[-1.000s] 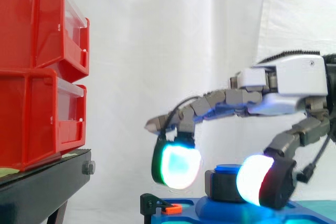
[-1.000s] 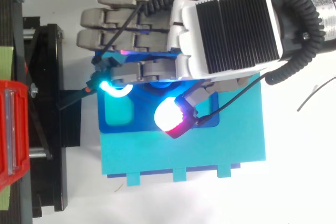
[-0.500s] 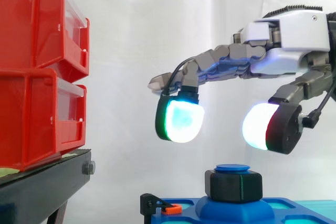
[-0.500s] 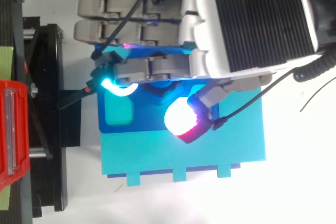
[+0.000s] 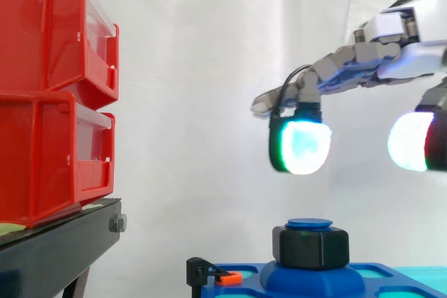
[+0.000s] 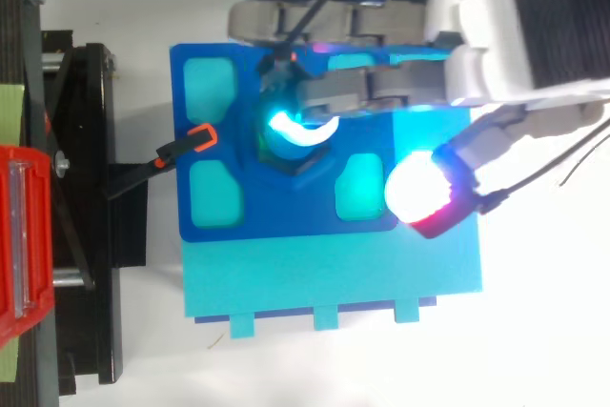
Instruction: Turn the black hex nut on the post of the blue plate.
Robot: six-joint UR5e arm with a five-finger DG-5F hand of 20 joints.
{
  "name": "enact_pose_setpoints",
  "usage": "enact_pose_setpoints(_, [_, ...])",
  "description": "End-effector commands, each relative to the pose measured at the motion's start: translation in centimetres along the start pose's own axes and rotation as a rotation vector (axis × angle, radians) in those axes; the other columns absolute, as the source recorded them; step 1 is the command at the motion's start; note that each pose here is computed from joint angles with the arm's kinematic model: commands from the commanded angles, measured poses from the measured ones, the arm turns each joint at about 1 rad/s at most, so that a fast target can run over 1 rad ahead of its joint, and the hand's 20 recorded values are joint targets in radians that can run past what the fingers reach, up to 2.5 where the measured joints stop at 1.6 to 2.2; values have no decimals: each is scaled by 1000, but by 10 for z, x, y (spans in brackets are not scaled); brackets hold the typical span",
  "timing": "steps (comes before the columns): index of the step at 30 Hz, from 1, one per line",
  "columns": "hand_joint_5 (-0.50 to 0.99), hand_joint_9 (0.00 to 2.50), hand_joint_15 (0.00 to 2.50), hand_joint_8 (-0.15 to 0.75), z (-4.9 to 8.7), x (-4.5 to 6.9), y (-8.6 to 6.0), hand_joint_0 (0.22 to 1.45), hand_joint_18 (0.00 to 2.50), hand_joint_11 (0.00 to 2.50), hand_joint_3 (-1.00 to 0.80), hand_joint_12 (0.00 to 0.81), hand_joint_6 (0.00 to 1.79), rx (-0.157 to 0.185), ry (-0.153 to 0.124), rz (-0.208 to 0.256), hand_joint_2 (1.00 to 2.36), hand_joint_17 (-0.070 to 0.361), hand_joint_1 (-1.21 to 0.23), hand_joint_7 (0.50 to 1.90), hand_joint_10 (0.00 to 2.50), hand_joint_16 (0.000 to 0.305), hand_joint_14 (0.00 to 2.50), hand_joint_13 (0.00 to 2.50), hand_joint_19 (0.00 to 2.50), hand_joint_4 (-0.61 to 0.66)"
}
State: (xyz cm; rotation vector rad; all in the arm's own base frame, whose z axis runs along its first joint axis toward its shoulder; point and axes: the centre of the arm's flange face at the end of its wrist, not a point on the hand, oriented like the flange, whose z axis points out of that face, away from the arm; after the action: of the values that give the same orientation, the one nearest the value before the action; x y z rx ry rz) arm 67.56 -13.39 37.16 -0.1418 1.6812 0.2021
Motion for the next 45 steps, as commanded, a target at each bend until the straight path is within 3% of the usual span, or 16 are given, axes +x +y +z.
enact_pose_setpoints(1, [-232, 122, 25, 226, -30, 5, 4, 477, 0, 0, -483, 360, 502, 30, -5, 20, 1001, 124, -559, 878, 2, 55, 1, 111, 79, 172])
enact_pose_setpoints(6, [-224, 157, 7, 233, -44, 5, 5, 476, 0, 0, -481, 366, 502, 47, -1, 86, 1001, 127, -582, 817, 0, 56, 0, 138, 57, 176])
enact_pose_setpoints(16, [-226, 88, 13, 214, -46, 3, -3, 464, 0, 0, -492, 361, 502, 74, -20, 174, 1001, 129, -550, 724, 0, 57, 0, 47, 73, 158])
enact_pose_setpoints(41, [-261, 0, 0, 151, -44, 2, 0, 460, 0, 0, -500, 353, 500, 69, -22, 173, 1000, 134, -511, 507, 0, 60, 0, 0, 60, 59])
enact_pose_setpoints(45, [-254, 0, 0, 150, -44, 2, 0, 464, 0, 0, -500, 350, 501, 69, -22, 173, 1000, 134, -516, 584, 0, 59, 0, 0, 54, 63])
